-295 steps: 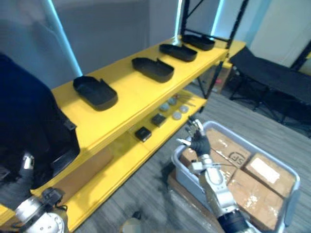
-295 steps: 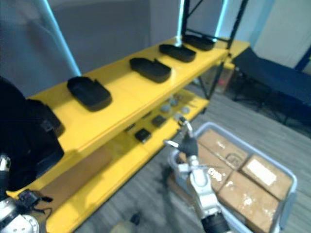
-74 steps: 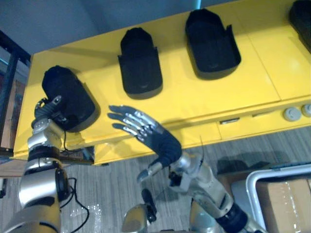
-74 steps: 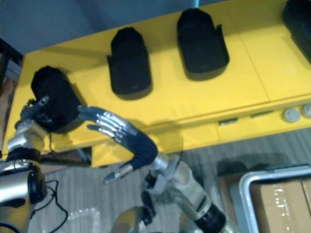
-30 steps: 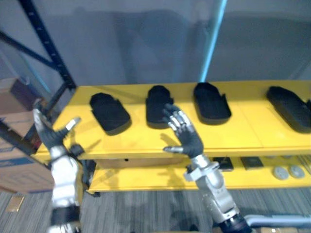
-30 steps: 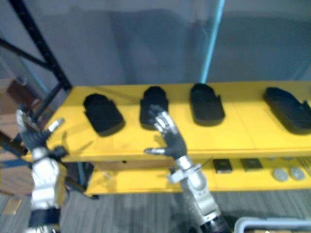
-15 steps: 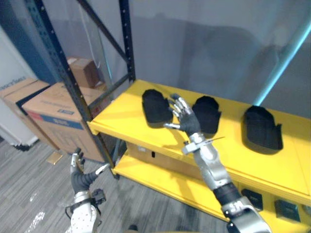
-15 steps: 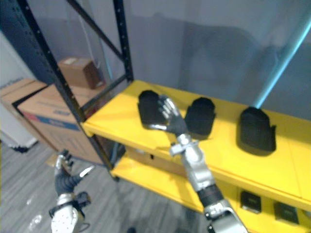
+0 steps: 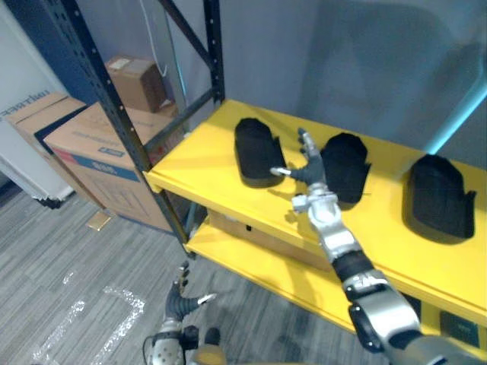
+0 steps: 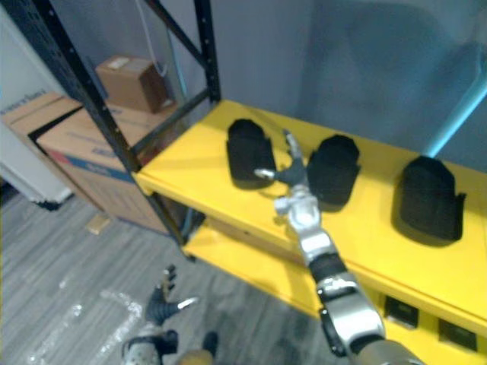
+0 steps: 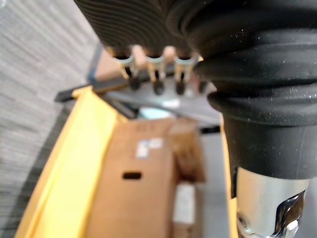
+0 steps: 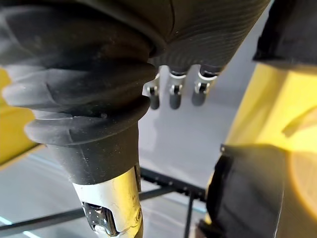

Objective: Walk over and take plastic housings, then place them on the shelf

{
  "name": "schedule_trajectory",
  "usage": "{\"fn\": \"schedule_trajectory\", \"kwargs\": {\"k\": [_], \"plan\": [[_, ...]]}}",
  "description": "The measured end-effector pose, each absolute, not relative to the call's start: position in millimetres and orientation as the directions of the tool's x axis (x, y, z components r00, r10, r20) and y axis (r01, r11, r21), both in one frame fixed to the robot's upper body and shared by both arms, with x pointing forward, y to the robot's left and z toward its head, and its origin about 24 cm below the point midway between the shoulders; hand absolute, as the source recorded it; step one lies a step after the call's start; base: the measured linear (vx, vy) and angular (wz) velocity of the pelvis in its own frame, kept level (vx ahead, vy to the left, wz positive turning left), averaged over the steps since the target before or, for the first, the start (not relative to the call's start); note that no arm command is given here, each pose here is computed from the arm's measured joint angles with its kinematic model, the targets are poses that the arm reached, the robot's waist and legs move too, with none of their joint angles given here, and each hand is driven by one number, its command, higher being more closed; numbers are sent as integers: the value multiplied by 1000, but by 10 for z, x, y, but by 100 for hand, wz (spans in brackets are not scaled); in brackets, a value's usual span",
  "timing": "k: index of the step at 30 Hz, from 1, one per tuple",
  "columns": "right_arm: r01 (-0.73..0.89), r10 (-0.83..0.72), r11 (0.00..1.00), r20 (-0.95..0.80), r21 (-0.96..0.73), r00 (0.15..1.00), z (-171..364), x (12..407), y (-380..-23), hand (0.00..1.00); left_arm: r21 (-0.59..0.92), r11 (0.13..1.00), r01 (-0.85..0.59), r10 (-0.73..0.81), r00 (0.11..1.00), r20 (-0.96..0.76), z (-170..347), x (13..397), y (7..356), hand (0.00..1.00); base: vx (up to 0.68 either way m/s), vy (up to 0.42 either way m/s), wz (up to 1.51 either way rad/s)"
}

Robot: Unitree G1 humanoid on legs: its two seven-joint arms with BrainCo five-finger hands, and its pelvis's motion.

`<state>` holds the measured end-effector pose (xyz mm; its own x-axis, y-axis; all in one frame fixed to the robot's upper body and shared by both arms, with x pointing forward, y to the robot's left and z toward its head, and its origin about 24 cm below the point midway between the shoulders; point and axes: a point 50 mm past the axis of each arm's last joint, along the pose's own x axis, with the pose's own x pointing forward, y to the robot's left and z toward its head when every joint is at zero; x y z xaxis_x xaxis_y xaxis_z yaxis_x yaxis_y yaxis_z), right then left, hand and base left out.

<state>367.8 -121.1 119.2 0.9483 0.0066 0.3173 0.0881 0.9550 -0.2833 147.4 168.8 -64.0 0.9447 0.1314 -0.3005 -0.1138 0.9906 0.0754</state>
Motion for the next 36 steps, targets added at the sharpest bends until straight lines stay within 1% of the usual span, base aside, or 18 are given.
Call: {"fn": "schedule_trajectory", "kwargs": {"k": [3, 5, 8, 10, 13, 16, 21, 28, 36], "plan": [[115, -11, 951, 337, -289, 941, 1260, 3705, -1261, 0, 19, 995, -94, 95, 935, -341, -710, 1434, 1649, 0, 0, 0, 0], [104, 0, 950, 332, -295, 943, 1266, 3712, -1264, 0, -7, 997, -71, 64, 928, -367, -758, 1398, 1604, 0, 0, 0, 0], [50, 46, 948, 292, -314, 955, 1238, 3729, -1249, 0, -45, 998, -44, 23, 919, -394, -789, 1369, 1542, 0, 0, 0, 0], [5, 74, 943, 227, -332, 971, 1166, 3754, -1245, 0, -72, 997, -30, 0, 918, -397, -792, 1370, 1502, 0, 0, 0, 0], [-36, 96, 935, 155, -352, 983, 1082, 3779, -1248, 0, -76, 997, -21, -11, 913, -408, -810, 1358, 1481, 0, 0, 0, 0], [-80, 133, 925, 122, -371, 984, 1096, 3819, -1224, 0, -73, 997, -22, -12, 898, -441, -862, 1324, 1481, 0, 0, 0, 0], [-107, 144, 916, 68, -387, 987, 1070, 3858, -1220, 0, -83, 997, 6, -44, 885, -463, -886, 1289, 1406, 0, 0, 0, 0], [-96, 109, 910, 8, -403, 994, 982, 3872, -1272, 0, -86, 996, -4, -37, 882, -470, -893, 1285, 1394, 0, 0, 0, 0], [-69, 84, 894, 15, -443, 996, 1067, 3927, -1310, 0, -97, 995, 19, -62, 880, -470, -893, 1281, 1323, 0, -1, 0, 0]]}}
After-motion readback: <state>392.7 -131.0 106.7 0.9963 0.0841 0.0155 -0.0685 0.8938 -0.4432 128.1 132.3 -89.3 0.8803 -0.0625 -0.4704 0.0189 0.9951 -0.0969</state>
